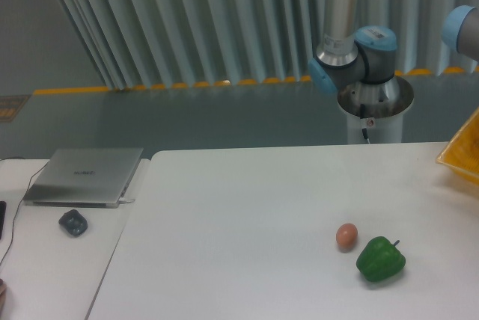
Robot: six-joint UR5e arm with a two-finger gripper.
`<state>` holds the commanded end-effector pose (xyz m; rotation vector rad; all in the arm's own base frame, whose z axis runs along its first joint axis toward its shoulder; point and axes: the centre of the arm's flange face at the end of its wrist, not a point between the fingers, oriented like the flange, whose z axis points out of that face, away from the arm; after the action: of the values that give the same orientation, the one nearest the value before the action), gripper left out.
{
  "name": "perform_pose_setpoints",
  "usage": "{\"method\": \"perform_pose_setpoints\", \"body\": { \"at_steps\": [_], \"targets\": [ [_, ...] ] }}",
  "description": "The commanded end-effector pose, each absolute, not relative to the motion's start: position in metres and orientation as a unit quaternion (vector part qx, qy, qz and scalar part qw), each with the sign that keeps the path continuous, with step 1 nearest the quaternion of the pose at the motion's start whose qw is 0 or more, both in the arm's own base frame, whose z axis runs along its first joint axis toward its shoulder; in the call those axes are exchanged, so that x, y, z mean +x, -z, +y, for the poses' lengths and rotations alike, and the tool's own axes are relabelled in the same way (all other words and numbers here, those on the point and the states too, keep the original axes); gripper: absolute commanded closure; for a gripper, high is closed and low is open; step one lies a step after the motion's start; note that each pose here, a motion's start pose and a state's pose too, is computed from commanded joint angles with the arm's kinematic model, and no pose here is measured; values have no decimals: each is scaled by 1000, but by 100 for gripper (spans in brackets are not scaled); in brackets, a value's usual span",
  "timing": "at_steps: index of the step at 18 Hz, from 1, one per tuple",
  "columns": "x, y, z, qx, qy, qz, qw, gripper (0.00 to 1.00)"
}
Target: Place the red pepper on the table
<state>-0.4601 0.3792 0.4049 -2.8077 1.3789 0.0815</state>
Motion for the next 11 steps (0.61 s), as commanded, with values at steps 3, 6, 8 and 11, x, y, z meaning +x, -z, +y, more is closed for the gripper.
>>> {"method": "perform_pose_setpoints", "body": {
  "at_steps": [3,6,8,11],
  "targets": [
    [-459,-407,380,-897,-27,442,6,0],
    [-457,-403,378,-896,-24,443,7,0],
    [-459,-395,371,-902,-22,430,8,0],
    [-466,-398,359,-907,-38,420,7,0]
  ]
}}
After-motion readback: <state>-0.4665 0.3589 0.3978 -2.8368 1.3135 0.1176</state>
